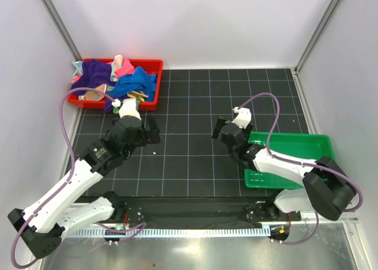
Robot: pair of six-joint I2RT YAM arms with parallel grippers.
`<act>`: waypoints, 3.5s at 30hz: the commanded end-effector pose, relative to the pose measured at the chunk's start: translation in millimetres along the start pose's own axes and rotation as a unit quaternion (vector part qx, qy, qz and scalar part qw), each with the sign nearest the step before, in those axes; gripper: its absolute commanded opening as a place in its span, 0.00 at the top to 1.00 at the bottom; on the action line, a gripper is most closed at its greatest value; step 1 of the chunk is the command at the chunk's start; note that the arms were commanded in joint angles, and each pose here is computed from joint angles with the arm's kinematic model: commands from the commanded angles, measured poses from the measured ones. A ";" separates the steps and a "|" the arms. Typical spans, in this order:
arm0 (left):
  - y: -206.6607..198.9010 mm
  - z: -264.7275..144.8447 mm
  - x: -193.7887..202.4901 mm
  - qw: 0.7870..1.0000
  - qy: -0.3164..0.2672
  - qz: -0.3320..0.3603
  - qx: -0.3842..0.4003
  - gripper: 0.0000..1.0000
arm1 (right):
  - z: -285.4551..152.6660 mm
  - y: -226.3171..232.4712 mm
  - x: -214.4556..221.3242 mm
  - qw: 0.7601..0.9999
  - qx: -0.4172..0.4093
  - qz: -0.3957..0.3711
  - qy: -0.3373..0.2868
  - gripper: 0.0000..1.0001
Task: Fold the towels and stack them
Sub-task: Grab crumpled towel, then move the towel to the center of the board
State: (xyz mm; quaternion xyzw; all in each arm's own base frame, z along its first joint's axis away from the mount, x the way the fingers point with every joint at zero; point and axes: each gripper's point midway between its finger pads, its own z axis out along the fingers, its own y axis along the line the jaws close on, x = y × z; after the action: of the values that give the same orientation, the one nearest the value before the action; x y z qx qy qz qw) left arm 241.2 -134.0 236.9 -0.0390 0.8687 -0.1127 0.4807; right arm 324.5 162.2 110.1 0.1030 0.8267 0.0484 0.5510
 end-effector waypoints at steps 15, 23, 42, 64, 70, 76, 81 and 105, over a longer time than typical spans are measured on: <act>68.1 160.8 -140.9 0.976 -0.063 -0.146 -0.150 0.03 | 4.7 18.1 -5.7 0.999 -0.032 0.008 -0.008 0.00; 126.0 218.7 -144.6 0.961 -0.034 -0.154 -0.226 0.07 | 8.8 21.2 -4.5 0.999 -0.033 0.003 -0.006 0.00; 120.1 228.7 -174.9 0.966 -0.067 -0.176 -0.180 0.66 | 14.4 23.7 2.1 1.000 -0.029 -0.009 0.006 0.01; 24.8 225.1 -282.5 0.974 -0.171 -0.150 -0.007 1.00 | 17.2 25.6 4.2 0.999 -0.030 -0.013 0.010 0.00; 10.6 217.1 -327.6 0.961 -0.231 -0.152 0.009 1.00 | 18.0 27.8 6.9 0.999 -0.034 -0.017 0.014 0.00; -5.0 208.2 -363.2 0.947 -0.280 -0.152 0.042 1.00 | 19.3 30.1 7.2 0.999 -0.037 -0.018 0.015 0.00; -27.3 188.5 -388.5 0.935 -0.316 -0.136 0.083 1.00 | 20.9 31.4 7.0 0.999 -0.038 -0.022 0.016 0.00; -124.9 11.9 -448.8 0.861 -0.432 -0.121 0.239 1.00 | 18.8 26.1 3.6 0.999 -0.029 -0.019 0.006 0.00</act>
State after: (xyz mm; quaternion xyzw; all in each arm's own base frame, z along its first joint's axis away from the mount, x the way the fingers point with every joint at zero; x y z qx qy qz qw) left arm 540.6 -180.4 550.3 -0.1013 0.5921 -0.3112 0.7364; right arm 332.4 185.4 80.8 0.0523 0.8513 0.0516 0.5196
